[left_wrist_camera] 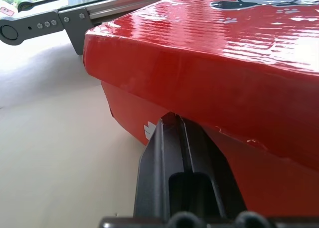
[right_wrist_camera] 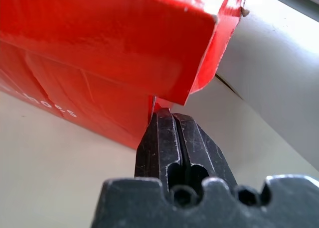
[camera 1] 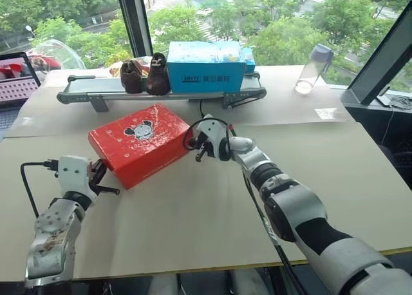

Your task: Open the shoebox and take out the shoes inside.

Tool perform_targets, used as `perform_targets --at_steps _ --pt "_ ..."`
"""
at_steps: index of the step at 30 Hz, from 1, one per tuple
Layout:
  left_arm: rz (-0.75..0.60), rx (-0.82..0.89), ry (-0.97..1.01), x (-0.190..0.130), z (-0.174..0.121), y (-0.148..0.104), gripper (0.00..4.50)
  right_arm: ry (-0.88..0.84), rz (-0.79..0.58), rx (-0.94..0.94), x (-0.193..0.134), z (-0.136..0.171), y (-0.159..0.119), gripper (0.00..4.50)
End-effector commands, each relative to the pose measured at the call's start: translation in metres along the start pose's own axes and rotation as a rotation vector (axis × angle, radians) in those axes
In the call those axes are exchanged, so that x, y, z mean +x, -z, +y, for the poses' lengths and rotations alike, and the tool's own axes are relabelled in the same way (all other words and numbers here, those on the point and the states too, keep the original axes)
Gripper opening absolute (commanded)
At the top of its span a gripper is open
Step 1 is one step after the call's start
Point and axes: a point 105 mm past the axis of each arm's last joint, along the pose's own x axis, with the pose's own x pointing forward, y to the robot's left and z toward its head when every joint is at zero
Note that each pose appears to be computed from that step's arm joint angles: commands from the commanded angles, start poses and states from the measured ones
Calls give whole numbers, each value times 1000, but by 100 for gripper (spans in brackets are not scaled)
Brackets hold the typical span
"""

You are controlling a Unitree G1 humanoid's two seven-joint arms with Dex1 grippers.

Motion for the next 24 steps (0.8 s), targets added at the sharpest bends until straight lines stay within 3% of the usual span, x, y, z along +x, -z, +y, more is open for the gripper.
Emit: perform_targets --at_steps 1,8,15,24 --pt "-61 -4 117 2 -29 -16 0 -112 -85 -74 7 18 -23 1" --pt "-49 -89 207 -5 -66 -15 0 -161 -111 -128 -12 8 -27 1" --pt "0 -211 334 -36 -115 -21 0 -215 -124 -205 -50 0 -39 1" --pt "33 -325 433 -57 -133 -36 0 -269 -4 -179 -109 21 -28 1"
